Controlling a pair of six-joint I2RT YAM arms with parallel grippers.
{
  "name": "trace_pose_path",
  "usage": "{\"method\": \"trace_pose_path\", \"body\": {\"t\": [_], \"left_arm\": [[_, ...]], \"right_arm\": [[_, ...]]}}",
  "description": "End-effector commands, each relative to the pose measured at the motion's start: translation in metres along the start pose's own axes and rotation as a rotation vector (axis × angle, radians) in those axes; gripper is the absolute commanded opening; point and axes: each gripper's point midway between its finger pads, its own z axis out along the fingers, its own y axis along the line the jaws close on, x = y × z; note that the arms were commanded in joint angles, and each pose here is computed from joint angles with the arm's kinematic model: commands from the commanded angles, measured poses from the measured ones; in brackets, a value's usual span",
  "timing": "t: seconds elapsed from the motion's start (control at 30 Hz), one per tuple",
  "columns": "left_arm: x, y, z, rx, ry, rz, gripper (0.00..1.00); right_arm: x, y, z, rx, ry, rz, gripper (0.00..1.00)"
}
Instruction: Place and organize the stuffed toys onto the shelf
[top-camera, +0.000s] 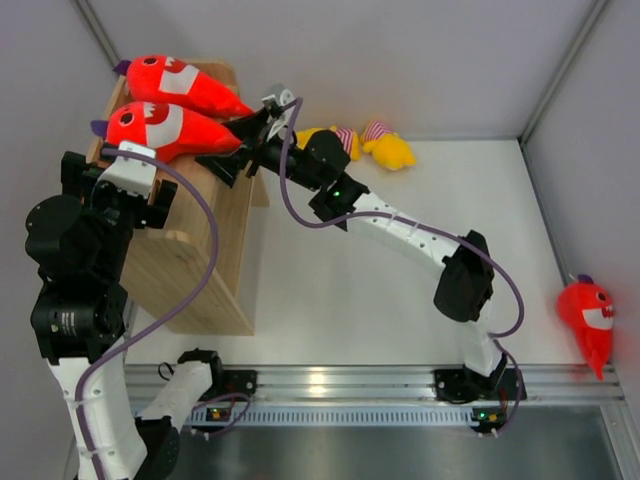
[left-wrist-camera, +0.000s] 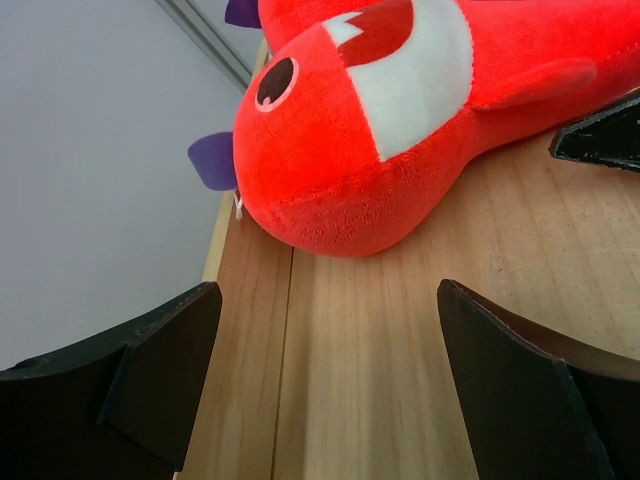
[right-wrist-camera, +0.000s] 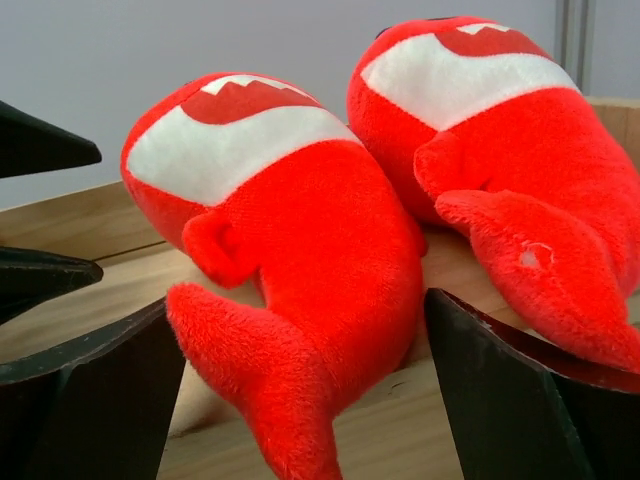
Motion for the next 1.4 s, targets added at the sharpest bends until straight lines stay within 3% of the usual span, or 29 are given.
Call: {"method": "trace_pose_path", "body": {"t": [0.0, 0.43, 0.6, 0.67, 0.77, 0.83, 0.97, 1.0, 1.07, 1.1, 1.2, 1.23, 1.37], "left_arm": [[-0.012, 0.0, -0.01, 0.013, -0.036, -0.044, 0.95], [-0.014, 0.0, 0.0, 0.019, -0.025, -0.059, 0.95], [-0.015, 0.003, -0.005, 0.002, -0.028, -0.066, 0.95], [-0.016, 0.004, -0.007, -0.005, -0.033, -0.072, 0.96], [-0.016, 0.004, -0.007, -0.003, -0.033, -0.078, 0.96], [-0.016, 0.002, -0.006, 0.004, -0.032, -0.084, 0.96], [-0.019, 0.0, -0.006, 0.015, -0.043, -0.096, 0.96], [-0.019, 0.0, -0.006, 0.019, -0.045, -0.096, 0.96], [-0.02, 0.001, -0.008, 0.016, -0.047, -0.098, 0.96], [-0.022, 0.001, -0.009, 0.014, -0.05, -0.099, 0.96], [-0.027, -0.005, -0.01, 0.047, -0.068, -0.098, 0.96], [-0.027, -0.005, -0.011, 0.049, -0.069, -0.101, 0.96], [-0.029, -0.008, -0.01, 0.064, -0.072, -0.098, 0.96]], "right_arm": [[-0.025, 0.013, -0.013, -0.009, 0.054, -0.034, 0.99], [-0.05, 0.015, -0.063, 0.114, 0.226, -0.171, 0.99], [-0.076, 0.03, -0.122, 0.187, 0.327, -0.22, 0.99], [-0.089, 0.021, -0.147, 0.298, 0.328, -0.241, 0.99], [-0.112, -0.012, -0.21, 0.588, 0.312, -0.265, 0.99], [-0.118, -0.051, -0.266, 0.881, 0.305, -0.261, 1.0], [-0.138, -0.135, -0.41, 1.469, 0.195, -0.285, 0.99], [-0.125, -0.147, -0.451, 1.584, 0.204, -0.288, 0.99], [-0.138, -0.169, -0.531, 1.834, 0.082, -0.264, 0.99], [-0.123, -0.172, -0.574, 1.957, 0.081, -0.253, 0.99], [-0.114, -0.159, -0.688, 2.325, -0.098, -0.17, 0.99], [-0.109, -0.152, -0.709, 2.403, -0.205, -0.127, 0.99], [-0.097, -0.112, -0.775, 2.679, -0.342, -0.134, 0.99]]}}
